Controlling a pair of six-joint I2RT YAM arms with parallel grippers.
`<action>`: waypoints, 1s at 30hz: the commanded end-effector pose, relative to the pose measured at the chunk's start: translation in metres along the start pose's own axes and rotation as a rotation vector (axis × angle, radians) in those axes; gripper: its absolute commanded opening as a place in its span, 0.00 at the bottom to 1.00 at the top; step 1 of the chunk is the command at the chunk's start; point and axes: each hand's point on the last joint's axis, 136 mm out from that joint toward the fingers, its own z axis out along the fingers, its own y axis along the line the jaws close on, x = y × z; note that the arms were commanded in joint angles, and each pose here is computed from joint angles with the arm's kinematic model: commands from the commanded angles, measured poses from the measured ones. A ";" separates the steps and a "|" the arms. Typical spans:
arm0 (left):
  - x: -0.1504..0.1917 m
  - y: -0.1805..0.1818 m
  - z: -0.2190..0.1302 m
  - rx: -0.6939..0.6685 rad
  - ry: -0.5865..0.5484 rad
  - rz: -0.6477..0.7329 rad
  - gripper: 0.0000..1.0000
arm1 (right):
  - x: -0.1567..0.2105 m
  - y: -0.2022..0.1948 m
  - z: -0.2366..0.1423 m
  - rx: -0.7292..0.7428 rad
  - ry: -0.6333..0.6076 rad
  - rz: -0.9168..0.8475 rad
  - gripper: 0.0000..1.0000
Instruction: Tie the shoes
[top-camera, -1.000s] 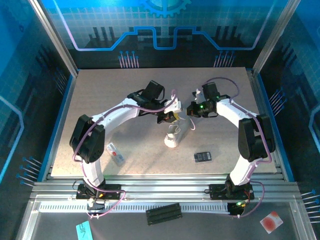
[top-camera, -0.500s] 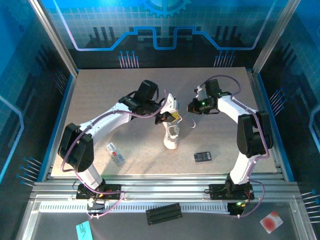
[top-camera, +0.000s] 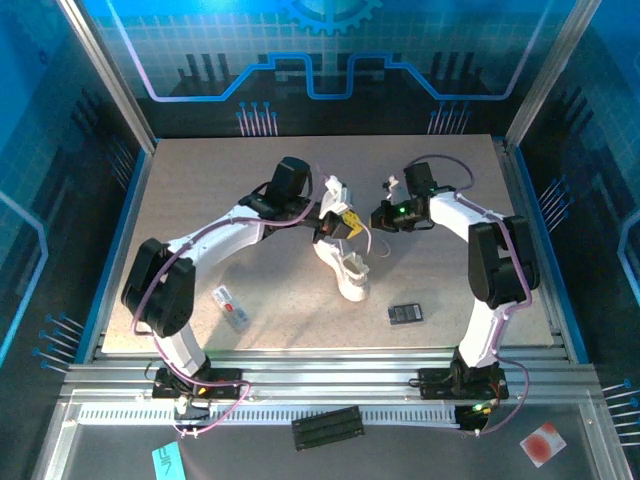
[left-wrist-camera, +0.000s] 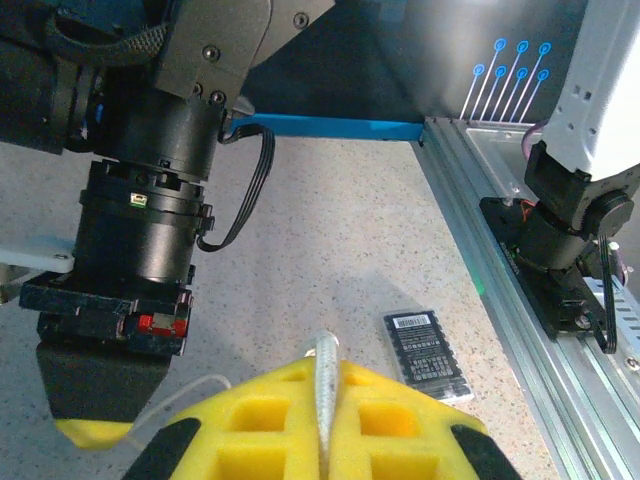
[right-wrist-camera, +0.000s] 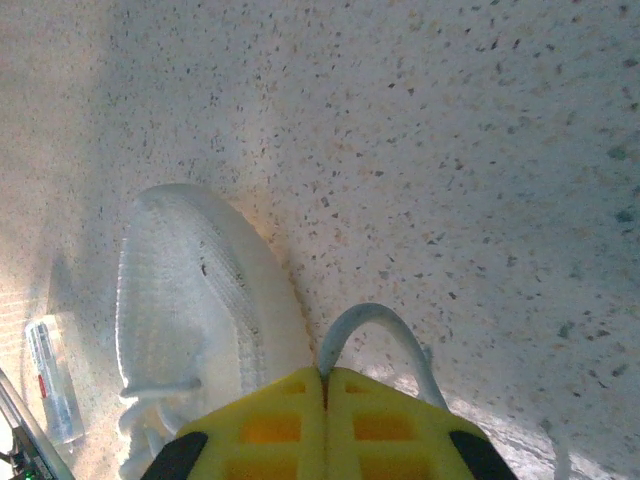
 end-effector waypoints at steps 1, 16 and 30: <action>-0.002 -0.004 0.012 0.050 0.061 -0.019 0.00 | -0.004 0.012 0.003 -0.042 -0.001 -0.011 0.00; 0.038 0.032 0.052 -0.162 0.357 -0.186 0.10 | -0.013 0.064 -0.051 -0.144 -0.114 -0.063 0.00; 0.027 0.042 0.023 -0.335 0.291 -0.311 0.51 | -0.005 0.058 -0.043 -0.144 -0.096 -0.095 0.00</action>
